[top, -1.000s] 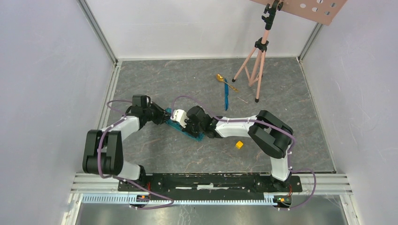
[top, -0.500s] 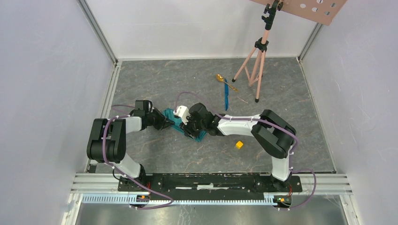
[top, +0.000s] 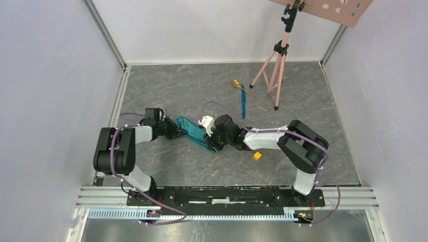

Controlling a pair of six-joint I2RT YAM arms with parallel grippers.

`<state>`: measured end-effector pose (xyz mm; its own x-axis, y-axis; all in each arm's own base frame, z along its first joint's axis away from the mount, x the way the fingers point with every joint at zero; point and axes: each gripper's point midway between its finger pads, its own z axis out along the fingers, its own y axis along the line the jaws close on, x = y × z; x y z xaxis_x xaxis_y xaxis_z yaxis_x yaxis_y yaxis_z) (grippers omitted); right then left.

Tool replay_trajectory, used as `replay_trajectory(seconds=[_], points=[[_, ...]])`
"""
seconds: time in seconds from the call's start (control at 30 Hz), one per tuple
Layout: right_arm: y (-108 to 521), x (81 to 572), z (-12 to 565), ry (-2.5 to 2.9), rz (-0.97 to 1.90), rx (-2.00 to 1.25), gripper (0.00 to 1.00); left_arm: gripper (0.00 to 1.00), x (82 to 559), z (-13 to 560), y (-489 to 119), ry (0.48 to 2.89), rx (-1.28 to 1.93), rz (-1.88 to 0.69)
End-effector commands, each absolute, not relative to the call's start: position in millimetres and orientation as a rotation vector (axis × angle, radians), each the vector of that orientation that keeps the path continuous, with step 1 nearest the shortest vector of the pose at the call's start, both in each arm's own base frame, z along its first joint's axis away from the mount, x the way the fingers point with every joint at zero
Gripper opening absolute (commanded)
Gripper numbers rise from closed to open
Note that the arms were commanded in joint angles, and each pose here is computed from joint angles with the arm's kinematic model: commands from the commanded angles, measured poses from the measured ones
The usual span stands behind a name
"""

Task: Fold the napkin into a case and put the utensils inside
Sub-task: Smooth out the smaller rectangle-folded napkin at the center of the board, then pick up the smaller rectangle-folded napkin from the center of the board.

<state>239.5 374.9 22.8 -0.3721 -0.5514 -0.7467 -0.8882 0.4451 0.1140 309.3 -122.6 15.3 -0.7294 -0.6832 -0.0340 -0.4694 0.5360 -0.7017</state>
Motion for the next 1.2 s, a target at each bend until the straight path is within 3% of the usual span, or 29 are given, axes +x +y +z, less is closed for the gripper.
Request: replay_trajectory(seconds=[0.0,0.13,0.3,0.4,0.7,1.17], points=[[374,237,35,2.027,0.677,-1.202,0.35,0.02,300,-3,-107,2.536,-0.949,-0.836],[382,250,65,1.942,0.611,-1.205,0.45,0.1,306,29,-114,2.499,-0.87,-0.9],[397,253,85,1.888,0.555,-1.215,0.67,0.38,312,84,-110,2.415,-0.795,-0.903],[414,254,90,1.862,0.539,-1.225,0.7,0.46,313,110,-89,2.363,-0.823,-0.842],[452,267,79,1.863,0.417,-1.176,0.62,0.48,281,135,-9,2.237,-1.093,-0.53],[442,266,26,1.927,0.267,-1.206,0.54,0.47,269,133,-12,2.244,-1.078,-0.549]])
